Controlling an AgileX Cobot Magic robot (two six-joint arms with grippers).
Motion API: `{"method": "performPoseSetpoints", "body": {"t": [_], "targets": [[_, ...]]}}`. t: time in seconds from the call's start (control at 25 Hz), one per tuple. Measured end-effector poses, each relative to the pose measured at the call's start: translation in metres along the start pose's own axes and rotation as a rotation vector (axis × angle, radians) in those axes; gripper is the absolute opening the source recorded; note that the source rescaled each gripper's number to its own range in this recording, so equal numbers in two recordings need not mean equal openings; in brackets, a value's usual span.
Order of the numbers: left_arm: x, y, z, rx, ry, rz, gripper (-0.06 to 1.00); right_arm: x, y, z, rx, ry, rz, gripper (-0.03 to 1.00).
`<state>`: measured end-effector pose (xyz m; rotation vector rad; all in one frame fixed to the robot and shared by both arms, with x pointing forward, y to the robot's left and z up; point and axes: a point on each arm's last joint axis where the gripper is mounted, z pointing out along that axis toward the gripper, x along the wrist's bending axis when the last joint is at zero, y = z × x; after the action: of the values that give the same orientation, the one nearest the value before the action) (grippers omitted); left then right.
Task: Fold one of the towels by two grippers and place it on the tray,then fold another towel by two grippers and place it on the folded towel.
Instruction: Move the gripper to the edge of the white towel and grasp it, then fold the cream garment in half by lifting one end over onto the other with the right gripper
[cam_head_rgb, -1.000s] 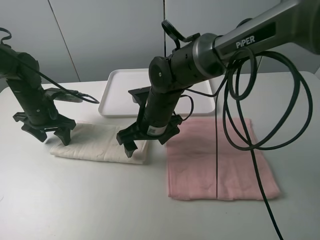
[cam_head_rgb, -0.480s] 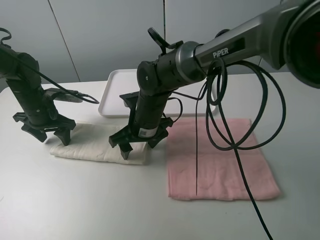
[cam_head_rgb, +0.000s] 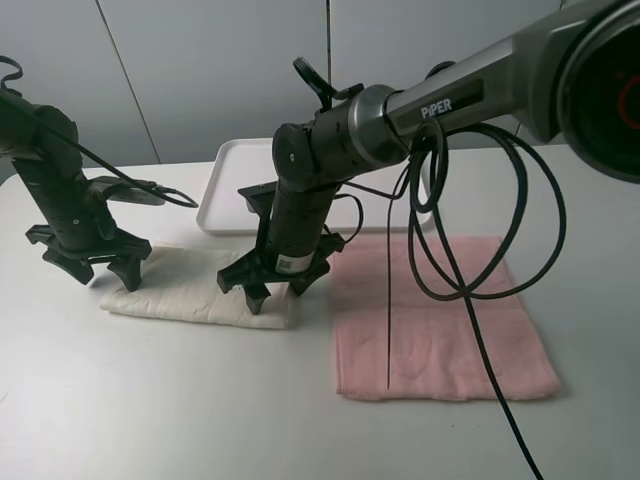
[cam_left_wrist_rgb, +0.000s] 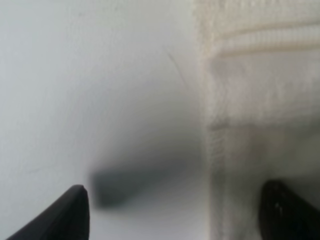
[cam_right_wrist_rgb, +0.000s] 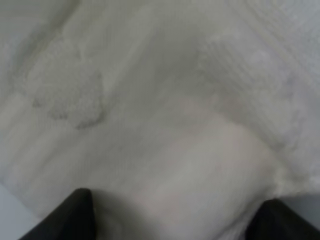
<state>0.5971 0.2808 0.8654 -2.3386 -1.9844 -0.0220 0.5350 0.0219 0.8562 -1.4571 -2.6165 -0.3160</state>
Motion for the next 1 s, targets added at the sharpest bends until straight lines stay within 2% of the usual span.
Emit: {"method": "performPoseSetpoints", "body": {"t": [0.24,0.64,0.84,1.0], "targets": [[0.0,0.0,0.0,0.0,0.0,0.0,0.9,0.004,0.0,0.005,-0.002,0.051,-0.001,0.06],[0.0,0.0,0.0,0.0,0.0,0.0,0.9,0.005,0.002,-0.007,-0.027,0.043,-0.056,0.04],[0.0,0.0,0.0,0.0,0.0,0.0,0.9,0.012,0.006,-0.041,-0.101,0.054,-0.079,0.04],[0.0,0.0,0.0,0.0,0.0,0.0,0.9,0.016,0.009,-0.052,-0.144,0.075,-0.068,0.04]]}}
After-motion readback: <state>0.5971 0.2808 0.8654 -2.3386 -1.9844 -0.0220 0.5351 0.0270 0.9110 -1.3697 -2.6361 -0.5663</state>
